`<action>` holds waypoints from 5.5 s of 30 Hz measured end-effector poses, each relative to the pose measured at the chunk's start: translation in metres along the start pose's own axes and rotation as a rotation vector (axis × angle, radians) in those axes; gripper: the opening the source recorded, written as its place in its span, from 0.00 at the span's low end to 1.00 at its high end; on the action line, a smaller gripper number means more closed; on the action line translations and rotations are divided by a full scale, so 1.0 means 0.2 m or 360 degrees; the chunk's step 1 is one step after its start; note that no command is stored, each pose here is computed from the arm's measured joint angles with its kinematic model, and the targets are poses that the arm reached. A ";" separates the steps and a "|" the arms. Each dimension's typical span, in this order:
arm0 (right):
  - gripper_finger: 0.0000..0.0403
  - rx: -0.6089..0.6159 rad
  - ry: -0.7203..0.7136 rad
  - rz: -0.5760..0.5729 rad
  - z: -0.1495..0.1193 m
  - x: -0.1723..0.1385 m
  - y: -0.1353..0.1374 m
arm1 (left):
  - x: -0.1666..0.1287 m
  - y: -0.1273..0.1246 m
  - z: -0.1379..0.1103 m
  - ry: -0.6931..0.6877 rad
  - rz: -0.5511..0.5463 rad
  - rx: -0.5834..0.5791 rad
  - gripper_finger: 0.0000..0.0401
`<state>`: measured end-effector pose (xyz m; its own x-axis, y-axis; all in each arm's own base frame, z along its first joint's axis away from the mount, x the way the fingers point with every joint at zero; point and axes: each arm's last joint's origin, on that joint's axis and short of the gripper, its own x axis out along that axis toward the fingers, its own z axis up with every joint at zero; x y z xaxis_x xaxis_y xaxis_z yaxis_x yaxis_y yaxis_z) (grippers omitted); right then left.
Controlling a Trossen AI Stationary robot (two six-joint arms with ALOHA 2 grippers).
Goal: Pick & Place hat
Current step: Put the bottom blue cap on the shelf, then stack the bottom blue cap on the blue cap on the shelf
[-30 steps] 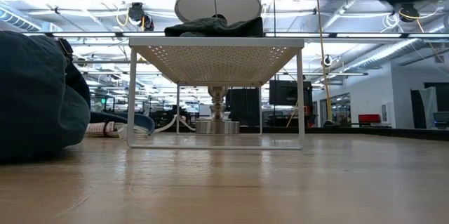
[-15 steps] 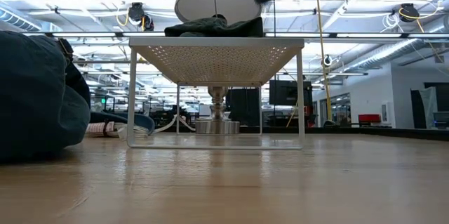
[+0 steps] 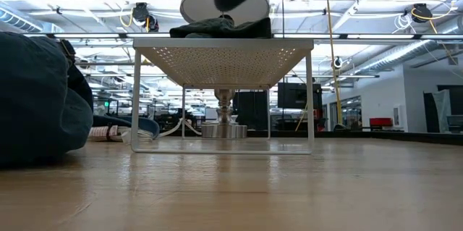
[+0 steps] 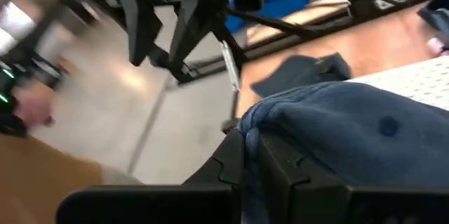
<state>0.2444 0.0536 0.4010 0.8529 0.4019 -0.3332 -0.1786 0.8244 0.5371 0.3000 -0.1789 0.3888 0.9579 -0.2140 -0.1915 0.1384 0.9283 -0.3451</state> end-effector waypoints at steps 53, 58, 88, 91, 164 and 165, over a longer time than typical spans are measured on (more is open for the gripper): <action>0.03 -0.1355 0.0606 -0.0503 0.50 0.30 -0.25 | -0.64 0.08 0.17 -0.0004 0.0437 0.0265 0.49; 0.03 -0.1332 0.0676 -0.0535 0.47 0.34 -0.36 | -0.64 0.08 0.17 -0.0016 0.0457 0.0262 0.49; 0.04 -0.1202 0.0761 -0.0649 0.30 0.46 -0.70 | -0.62 0.13 0.20 -0.0034 0.0528 0.0231 0.49; 0.04 -0.1236 0.0717 -0.0686 0.30 0.48 -0.69 | -0.62 0.13 0.20 -0.0034 0.0528 0.0231 0.49; 0.52 -0.0699 -0.0147 -0.0387 0.24 0.47 0.15 | -0.72 0.36 -0.59 0.1632 0.1298 -0.1049 0.49; 0.52 -0.0699 -0.0141 -0.0371 0.24 0.47 0.15 | -0.72 0.37 -0.61 0.1646 0.1315 -0.1063 0.49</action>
<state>0.3433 0.0974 0.4223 0.9297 0.1674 -0.3282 -0.1517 0.9857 0.0729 0.1419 -0.1166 0.2782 0.0663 -0.0897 -0.9938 -0.7563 0.6452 -0.1087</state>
